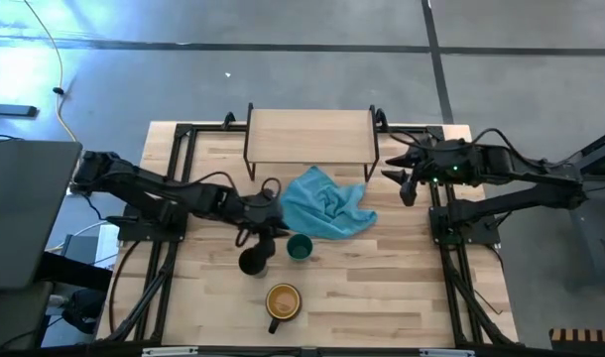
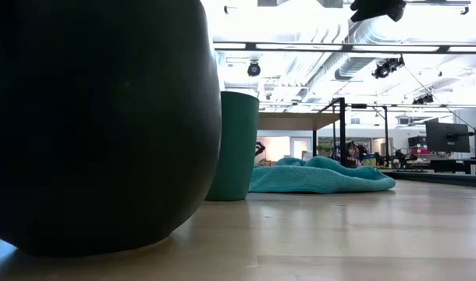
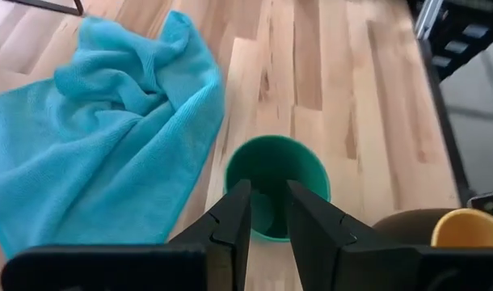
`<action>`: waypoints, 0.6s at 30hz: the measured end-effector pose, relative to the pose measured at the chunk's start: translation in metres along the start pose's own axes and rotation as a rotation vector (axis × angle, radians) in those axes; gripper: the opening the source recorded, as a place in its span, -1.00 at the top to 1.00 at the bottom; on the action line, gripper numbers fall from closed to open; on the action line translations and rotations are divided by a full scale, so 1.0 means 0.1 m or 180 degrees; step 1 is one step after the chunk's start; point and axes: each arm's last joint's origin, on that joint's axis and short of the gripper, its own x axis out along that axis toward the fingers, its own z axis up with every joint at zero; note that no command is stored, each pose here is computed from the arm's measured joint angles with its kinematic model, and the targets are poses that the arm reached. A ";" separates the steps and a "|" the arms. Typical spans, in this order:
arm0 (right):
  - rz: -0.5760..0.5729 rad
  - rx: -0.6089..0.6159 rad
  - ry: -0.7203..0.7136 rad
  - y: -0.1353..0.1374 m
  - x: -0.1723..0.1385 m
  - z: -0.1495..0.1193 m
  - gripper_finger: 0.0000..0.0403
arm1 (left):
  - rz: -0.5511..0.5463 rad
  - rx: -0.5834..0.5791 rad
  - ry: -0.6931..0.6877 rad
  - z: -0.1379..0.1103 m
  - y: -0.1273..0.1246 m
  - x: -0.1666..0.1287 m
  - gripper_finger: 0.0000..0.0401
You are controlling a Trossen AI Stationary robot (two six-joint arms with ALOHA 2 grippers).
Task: Stack small to large cups/mugs on shelf
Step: Put the green cup on the shelf
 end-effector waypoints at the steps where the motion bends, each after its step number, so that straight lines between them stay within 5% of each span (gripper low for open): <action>1: -0.0002 0.0015 0.0006 0.00 0.00 0.00 0.26 | 0.0020 0.0036 0.0053 0.03 -0.01 0.02 0.67; 18: -0.0013 0.0057 0.0049 -0.04 -0.08 -0.05 0.26 | 0.0031 0.0122 0.0536 0.33 -0.15 0.31 0.67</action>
